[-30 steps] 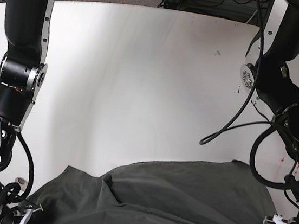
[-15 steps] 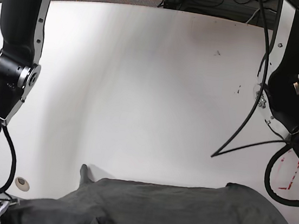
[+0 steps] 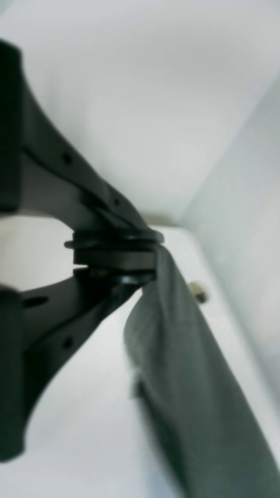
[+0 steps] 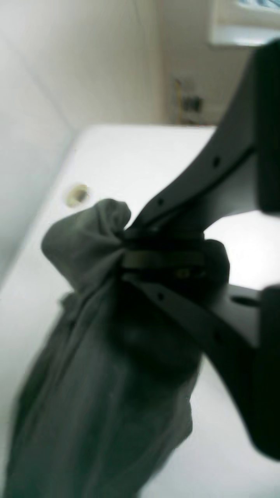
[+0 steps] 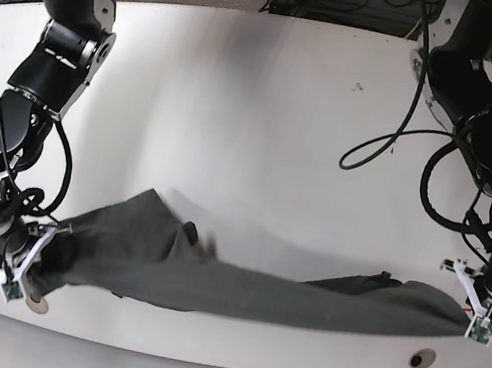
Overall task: Fold the T-shirt properly
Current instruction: 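Lay the shirt flat by pulling both grippers back toward the base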
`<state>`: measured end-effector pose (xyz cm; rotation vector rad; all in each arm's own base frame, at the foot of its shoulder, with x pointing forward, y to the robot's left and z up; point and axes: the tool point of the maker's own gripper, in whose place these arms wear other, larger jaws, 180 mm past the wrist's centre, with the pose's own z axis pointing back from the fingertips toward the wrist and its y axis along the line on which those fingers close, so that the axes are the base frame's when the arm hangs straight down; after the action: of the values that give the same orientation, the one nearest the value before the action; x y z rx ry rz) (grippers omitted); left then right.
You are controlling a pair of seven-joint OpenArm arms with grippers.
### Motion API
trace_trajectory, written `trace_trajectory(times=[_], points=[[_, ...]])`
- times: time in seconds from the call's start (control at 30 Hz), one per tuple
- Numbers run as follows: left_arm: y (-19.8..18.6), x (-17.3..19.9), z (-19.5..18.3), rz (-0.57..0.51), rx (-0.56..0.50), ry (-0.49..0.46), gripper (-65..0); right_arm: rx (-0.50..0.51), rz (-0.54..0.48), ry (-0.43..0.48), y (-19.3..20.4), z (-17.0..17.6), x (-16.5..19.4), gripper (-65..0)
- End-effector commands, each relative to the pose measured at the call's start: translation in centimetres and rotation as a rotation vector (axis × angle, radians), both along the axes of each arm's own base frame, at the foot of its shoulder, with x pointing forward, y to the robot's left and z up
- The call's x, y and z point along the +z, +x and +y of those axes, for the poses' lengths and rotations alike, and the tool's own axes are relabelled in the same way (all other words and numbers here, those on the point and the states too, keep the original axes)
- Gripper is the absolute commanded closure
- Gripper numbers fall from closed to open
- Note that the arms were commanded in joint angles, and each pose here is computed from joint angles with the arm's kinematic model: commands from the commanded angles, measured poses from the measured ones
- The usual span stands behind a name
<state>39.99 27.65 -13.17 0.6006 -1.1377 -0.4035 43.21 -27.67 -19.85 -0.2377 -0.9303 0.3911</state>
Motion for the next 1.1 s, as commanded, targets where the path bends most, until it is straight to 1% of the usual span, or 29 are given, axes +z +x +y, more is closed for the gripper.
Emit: trace_trajectory(times=[0.0,0.07,0.13,0.27,0.33,0.43,0.6,0.77,0.83,0.97,1.07], points=[[-1.0,-0.1,0.8,-0.011,0.021,0.003,0.0,-0.013,-0.038,-0.008,-0.8,-0.4,0.6,0.0],[-2.2,-2.1,1.9,0.035,0.055,-0.010,0.0,-0.021,0.002,0.008,-2.1,-0.2,-1.6,0.0],[-3.1,-4.2,1.9,0.075,0.060,-0.044,0.0,-0.030,0.037,0.021,-3.4,-0.1,-3.4,0.0],[-6.5,-8.7,3.5,0.181,0.109,-0.087,0.0,-0.064,0.116,0.028,-6.9,-0.7,-6.9,0.0],[-7.8,-9.9,4.4,0.215,0.139,-0.093,0.0,-0.074,0.150,0.050,-8.1,-0.3,-8.5,0.0],[-10.0,-12.3,5.1,0.287,0.168,-0.097,0.0,-0.123,0.191,0.095,-10.2,-0.8,-10.6,0.0],[-13.9,-16.2,5.2,0.427,0.178,-0.085,0.0,-0.212,0.248,0.161,-13.7,-1.7,-13.5,0.0],[-17.1,-18.8,5.4,0.533,0.189,-0.074,0.0,-0.290,0.279,0.229,-16.2,-2.0,-15.4,0.0],[-19.0,-20.0,5.6,0.589,0.200,-0.071,0.0,-0.323,0.305,0.250,-17.6,-2.1,-16.4,0.0],[-21.7,-21.6,6.9,0.652,0.249,-0.085,0.0,-0.365,0.337,0.274,-19.6,-2.3,-17.7,0.0],[-23.2,-22.5,8.1,0.685,0.292,-0.106,0.0,-0.375,0.363,0.281,-20.8,-2.1,-18.4,0.0]])
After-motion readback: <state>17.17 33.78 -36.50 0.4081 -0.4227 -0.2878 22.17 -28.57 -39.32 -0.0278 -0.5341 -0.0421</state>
